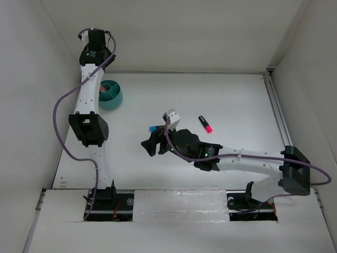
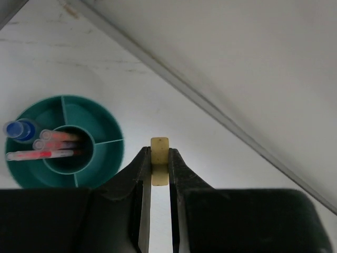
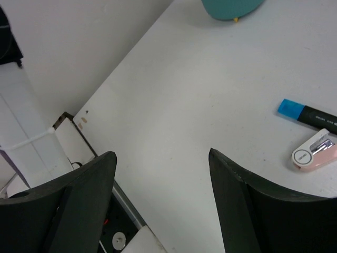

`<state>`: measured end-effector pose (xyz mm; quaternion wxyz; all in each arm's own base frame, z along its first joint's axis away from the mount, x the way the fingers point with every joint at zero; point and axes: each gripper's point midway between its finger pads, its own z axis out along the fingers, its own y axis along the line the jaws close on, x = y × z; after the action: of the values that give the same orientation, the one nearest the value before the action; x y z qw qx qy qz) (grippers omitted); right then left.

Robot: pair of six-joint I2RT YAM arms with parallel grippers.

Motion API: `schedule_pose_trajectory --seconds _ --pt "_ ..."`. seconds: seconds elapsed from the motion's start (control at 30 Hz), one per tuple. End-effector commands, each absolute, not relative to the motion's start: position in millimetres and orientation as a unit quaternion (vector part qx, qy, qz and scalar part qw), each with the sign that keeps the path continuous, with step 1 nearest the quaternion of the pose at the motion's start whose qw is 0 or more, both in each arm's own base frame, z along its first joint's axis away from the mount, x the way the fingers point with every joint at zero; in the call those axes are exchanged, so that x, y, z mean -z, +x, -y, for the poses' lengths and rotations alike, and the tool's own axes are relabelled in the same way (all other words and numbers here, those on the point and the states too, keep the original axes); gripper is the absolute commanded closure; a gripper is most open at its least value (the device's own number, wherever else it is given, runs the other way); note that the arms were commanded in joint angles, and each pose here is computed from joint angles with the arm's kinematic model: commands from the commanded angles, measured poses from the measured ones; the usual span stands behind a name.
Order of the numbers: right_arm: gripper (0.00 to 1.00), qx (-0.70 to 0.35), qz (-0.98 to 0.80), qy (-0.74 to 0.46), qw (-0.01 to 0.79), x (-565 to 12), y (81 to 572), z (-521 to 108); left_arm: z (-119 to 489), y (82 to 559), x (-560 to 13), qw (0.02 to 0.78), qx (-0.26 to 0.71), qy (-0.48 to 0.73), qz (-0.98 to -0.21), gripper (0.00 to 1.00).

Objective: Sort the stationery into containers
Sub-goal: Place the stationery in the storage box.

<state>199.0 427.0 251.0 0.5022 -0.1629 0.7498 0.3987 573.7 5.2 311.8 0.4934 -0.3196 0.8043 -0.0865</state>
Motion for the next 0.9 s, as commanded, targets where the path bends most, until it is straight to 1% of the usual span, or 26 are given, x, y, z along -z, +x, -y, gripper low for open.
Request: schedule_pose_trajectory --seconds 0.0,0.1,0.23,0.43,0.57,0.67,0.8,0.87 --pt "0.23 -0.403 -0.748 -0.144 0.508 -258.1 191.0 -421.2 -40.4 563.5 -283.7 0.462 0.006 -0.366 -0.807 1.0" --pt "0.23 -0.399 -0.755 -0.136 0.503 -251.9 191.3 -419.1 -39.0 575.7 -272.3 0.46 0.009 -0.365 -0.81 1.0" --pt "0.23 -0.403 -0.761 -0.131 0.491 -243.7 185.9 -419.5 -40.9 576.7 -270.6 0.461 0.003 -0.363 -0.81 1.0" --pt "0.23 -0.4 -0.769 -0.144 0.477 -228.4 174.5 -429.1 -41.7 584.5 -244.3 0.446 -0.009 -0.351 -0.823 1.0" --pt "0.23 -0.403 -0.768 -0.149 0.475 -228.5 166.7 -432.0 -42.1 590.4 -224.8 0.435 -0.015 -0.347 -0.831 1.0" --pt "0.23 -0.397 -0.773 -0.152 0.472 -219.8 166.0 -429.3 -44.0 591.4 -218.1 0.431 -0.022 -0.349 -0.832 1.0" --pt "0.23 -0.401 -0.768 -0.146 0.478 -227.6 165.3 -421.0 -46.6 596.9 -210.0 0.428 -0.018 -0.346 -0.835 1.0" --pt "0.23 -0.396 -0.771 -0.148 0.475 -220.7 164.1 -416.7 -46.7 599.6 -206.1 0.428 -0.018 -0.346 -0.835 1.0"
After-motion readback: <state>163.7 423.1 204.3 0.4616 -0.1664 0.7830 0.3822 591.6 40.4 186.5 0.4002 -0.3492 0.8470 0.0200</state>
